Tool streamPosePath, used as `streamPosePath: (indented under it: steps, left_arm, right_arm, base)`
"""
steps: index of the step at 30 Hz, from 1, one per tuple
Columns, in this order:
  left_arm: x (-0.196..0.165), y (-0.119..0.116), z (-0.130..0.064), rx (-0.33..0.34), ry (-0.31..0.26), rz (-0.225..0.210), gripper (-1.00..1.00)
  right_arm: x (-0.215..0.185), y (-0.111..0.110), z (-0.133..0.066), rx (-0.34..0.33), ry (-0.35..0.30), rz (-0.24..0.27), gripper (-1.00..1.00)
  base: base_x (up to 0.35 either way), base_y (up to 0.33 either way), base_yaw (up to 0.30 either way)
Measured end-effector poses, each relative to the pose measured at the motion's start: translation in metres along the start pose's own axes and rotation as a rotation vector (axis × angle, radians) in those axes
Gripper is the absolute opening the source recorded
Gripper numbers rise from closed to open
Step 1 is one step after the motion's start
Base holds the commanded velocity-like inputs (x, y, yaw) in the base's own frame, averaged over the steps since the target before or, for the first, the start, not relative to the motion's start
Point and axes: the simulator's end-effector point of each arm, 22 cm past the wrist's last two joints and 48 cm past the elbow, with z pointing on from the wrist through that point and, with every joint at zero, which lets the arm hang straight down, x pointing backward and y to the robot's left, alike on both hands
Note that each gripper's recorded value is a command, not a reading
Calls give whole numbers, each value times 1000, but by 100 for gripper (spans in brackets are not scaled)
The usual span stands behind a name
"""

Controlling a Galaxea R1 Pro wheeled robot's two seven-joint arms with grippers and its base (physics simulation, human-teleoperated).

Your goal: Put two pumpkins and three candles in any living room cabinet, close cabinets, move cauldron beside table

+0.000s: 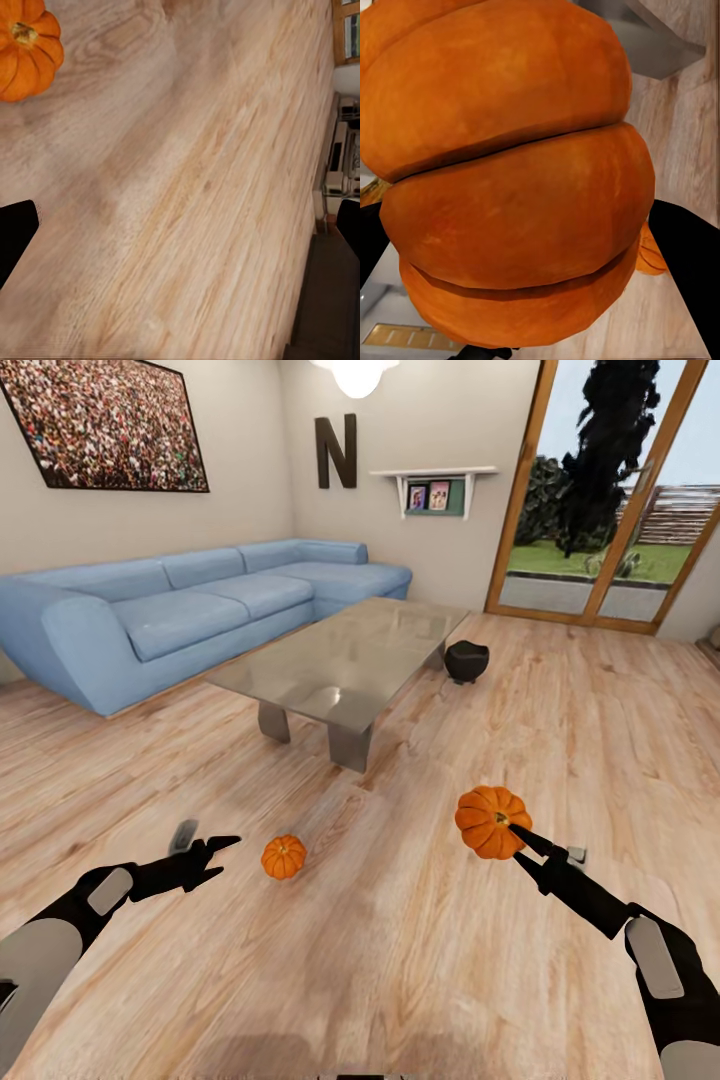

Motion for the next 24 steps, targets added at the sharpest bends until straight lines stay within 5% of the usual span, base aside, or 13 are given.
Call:
streamPosePath:
  steps: [24]
  left_arm:
    - [21, 38, 24, 12, 48, -58, 100]
  right_arm:
    - [17, -56, 3, 76, 26, 54, -100]
  base:
    - [0, 0, 0]
